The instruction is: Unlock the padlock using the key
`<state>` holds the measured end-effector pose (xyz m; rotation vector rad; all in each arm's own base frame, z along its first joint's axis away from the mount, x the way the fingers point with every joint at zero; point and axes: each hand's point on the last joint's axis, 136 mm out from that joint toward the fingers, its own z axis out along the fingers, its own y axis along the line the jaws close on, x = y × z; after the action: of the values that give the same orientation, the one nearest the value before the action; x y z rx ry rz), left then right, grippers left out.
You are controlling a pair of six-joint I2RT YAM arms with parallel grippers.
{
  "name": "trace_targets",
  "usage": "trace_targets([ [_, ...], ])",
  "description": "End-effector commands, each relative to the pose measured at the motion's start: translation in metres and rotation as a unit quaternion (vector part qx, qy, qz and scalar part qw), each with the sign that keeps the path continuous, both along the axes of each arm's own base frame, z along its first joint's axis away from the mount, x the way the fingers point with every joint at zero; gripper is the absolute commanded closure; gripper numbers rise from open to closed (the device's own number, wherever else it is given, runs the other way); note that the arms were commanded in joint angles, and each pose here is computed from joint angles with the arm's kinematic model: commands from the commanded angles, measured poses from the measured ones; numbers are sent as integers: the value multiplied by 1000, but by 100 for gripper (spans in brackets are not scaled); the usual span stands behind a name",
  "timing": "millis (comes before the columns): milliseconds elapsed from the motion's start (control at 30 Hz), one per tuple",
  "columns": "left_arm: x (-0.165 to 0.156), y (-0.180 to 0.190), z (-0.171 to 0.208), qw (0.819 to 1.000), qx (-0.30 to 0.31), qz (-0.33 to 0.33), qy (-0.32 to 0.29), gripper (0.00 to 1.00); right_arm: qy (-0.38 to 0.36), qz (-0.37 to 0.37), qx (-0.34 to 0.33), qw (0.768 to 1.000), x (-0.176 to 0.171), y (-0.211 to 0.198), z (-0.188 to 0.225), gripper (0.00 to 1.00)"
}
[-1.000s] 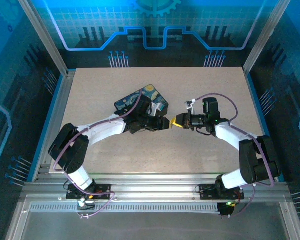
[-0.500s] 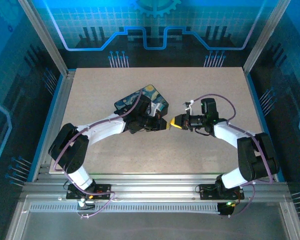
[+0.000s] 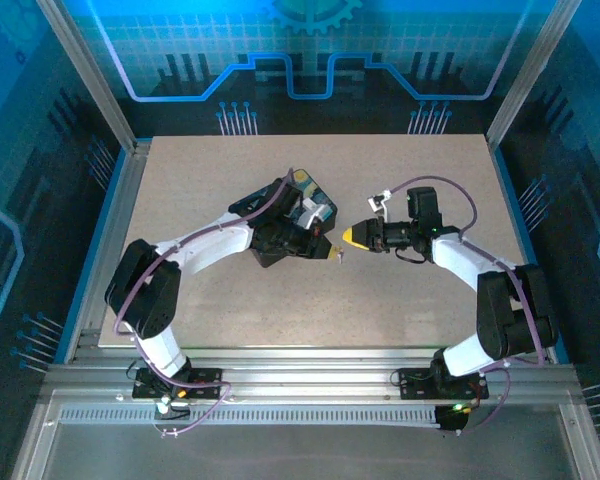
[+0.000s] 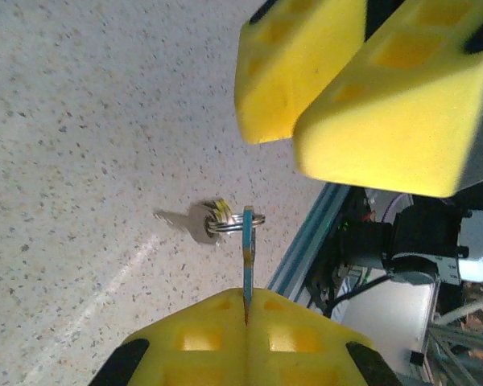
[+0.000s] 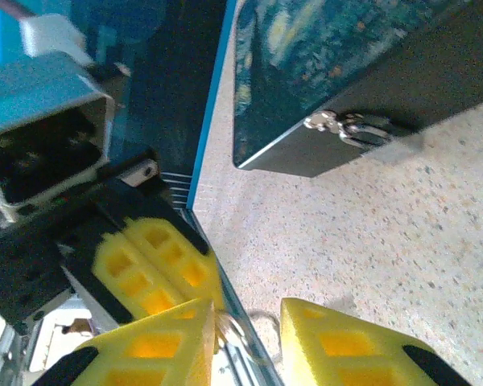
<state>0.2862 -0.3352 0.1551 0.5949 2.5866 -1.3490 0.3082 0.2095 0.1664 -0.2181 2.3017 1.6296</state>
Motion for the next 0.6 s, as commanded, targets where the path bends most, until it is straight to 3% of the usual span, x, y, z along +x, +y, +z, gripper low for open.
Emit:
trace_targets([
  [0,-12,-3,7,999,-17,-48,5,98,-31,44,21,998,-7,2,9,72],
  [567,-6,-2,12,999,-28,-45,3,98,-28,99,32,994,-27,14,1,81],
])
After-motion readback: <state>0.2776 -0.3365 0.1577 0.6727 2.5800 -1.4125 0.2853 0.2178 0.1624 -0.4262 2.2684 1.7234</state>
